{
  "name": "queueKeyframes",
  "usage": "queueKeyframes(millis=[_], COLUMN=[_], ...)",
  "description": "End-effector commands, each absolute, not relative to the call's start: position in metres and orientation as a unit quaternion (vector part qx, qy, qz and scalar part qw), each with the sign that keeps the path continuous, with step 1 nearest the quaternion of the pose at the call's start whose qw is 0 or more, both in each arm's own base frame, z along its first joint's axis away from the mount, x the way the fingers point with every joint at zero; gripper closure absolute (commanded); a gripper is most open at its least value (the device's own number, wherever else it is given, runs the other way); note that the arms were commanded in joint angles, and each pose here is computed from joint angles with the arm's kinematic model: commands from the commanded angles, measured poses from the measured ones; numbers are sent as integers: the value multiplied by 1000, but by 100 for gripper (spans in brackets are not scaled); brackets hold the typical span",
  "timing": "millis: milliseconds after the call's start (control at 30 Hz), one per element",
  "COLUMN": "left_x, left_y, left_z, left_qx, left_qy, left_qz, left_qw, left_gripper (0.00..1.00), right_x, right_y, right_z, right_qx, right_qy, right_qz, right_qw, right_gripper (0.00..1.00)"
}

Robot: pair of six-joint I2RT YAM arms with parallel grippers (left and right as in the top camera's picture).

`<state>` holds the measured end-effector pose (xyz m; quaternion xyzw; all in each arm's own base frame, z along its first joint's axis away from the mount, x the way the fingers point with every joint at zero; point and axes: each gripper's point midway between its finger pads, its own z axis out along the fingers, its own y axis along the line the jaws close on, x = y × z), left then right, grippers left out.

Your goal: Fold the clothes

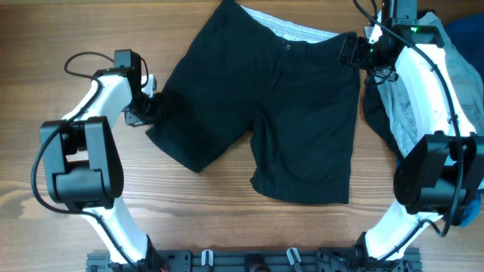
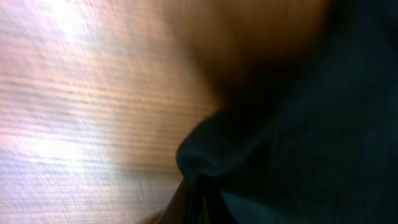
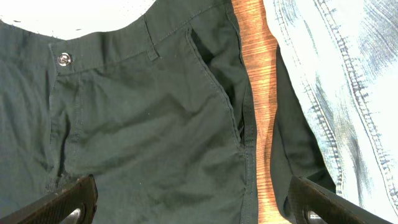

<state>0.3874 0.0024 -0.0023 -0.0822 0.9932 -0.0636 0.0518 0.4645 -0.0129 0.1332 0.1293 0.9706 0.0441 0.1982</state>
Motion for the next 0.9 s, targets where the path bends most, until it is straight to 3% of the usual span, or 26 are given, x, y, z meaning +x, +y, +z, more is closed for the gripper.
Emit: queueKeyframes(millis=[0, 333, 433, 467, 500, 533, 567, 733, 867], left_x=[405, 506, 530, 533, 534, 533, 530, 507, 479], left_y=[28, 90, 93, 91, 88, 83, 79, 53, -1], left_z=[-11, 36, 57, 60, 61, 59, 58, 74, 130], left_qx=[-113, -160, -154, -151, -148, -145, -152, -207, -176], left_qy=[989, 932, 910, 907, 907, 909, 911, 913, 900], left_qz=[-36, -17, -16, -18, -22, -30, -40, -130, -272], left_qw=[87, 323, 384, 392, 394, 389, 382, 327, 291], left_gripper=[96, 96, 90, 73, 35, 9, 0, 0, 0], right_x=[467, 465, 469, 470, 472, 474, 476, 499, 517], right_y=[-9, -1, 2, 3, 3, 2, 2, 1, -1], right_z=[134, 134, 136, 136, 137, 138, 139, 137, 105], right_qx=[117, 113, 111, 110, 110, 109, 109, 105, 86], right_qy=[971, 972, 970, 969, 969, 968, 966, 958, 960], right_qz=[52, 69, 79, 82, 83, 82, 83, 83, 77], right_qw=[200, 194, 201, 203, 207, 211, 217, 254, 254], right_gripper=[2, 2, 2, 2, 2, 2, 2, 1, 1])
